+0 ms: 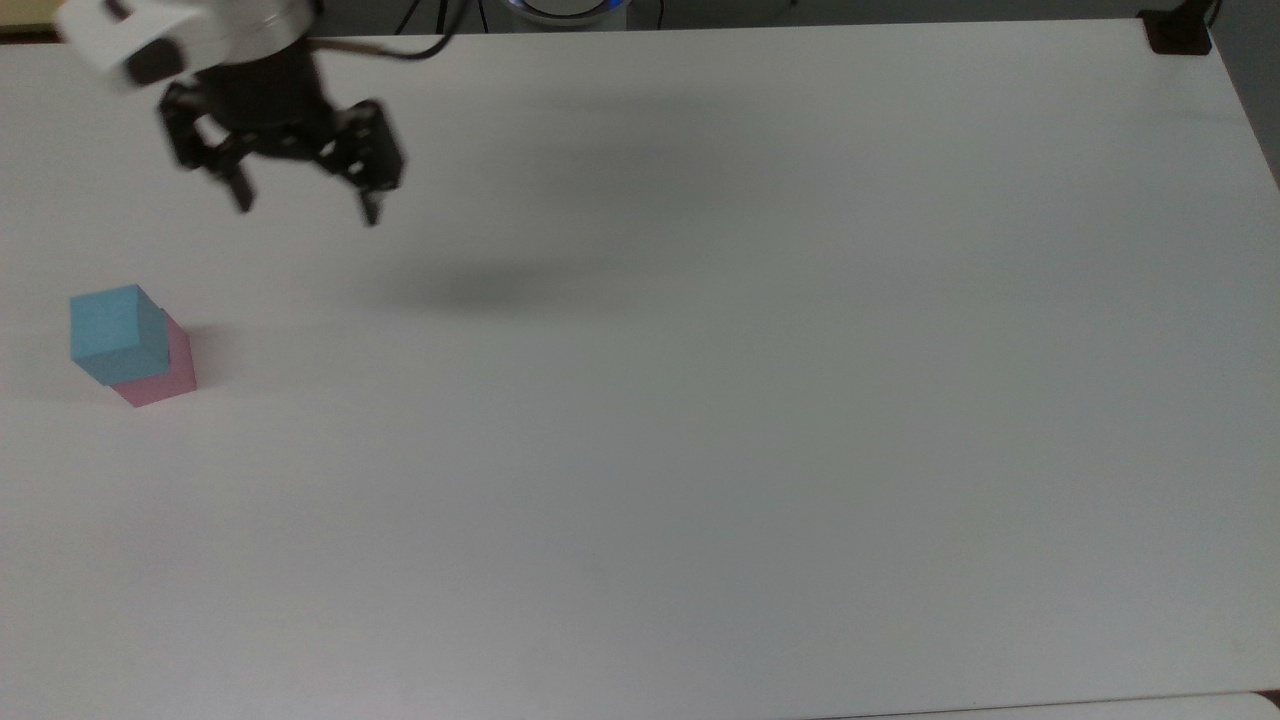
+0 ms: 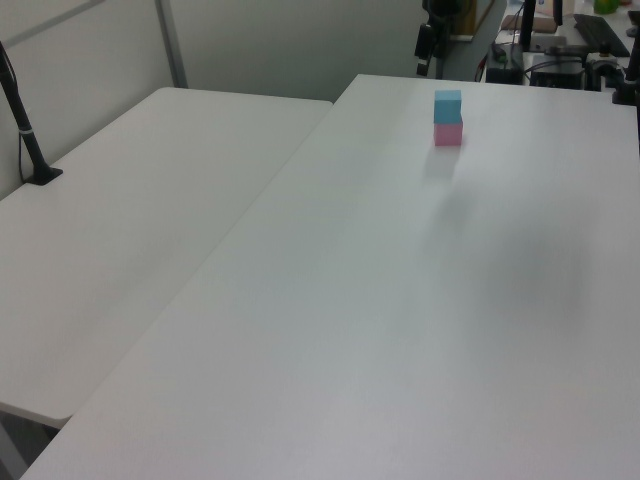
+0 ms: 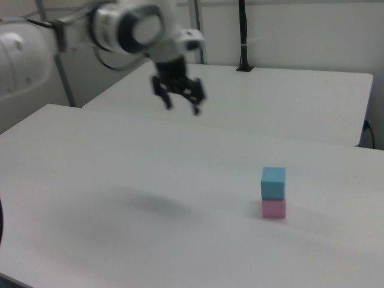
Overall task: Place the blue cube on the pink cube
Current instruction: 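Open the gripper to release the blue cube and raise away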
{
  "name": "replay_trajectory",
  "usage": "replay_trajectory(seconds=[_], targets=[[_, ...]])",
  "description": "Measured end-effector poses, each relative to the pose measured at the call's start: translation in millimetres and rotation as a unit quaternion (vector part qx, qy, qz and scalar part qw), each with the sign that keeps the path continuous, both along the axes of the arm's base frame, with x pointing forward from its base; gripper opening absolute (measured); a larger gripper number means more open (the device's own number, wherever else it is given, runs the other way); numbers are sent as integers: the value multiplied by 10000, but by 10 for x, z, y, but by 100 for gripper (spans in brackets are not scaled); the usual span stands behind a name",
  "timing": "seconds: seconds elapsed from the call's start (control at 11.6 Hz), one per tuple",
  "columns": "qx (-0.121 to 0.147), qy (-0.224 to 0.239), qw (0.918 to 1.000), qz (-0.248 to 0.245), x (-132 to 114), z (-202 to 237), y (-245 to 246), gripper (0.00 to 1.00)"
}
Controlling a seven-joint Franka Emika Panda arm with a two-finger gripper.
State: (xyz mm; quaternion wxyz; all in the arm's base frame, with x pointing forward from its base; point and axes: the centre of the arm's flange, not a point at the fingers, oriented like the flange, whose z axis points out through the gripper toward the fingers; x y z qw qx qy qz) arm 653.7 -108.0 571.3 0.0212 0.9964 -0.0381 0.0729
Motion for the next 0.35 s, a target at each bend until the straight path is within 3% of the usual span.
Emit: replay_trajectory(seconds=[0.35], targets=[[-15,252,9997,13,-465,404,928,100]])
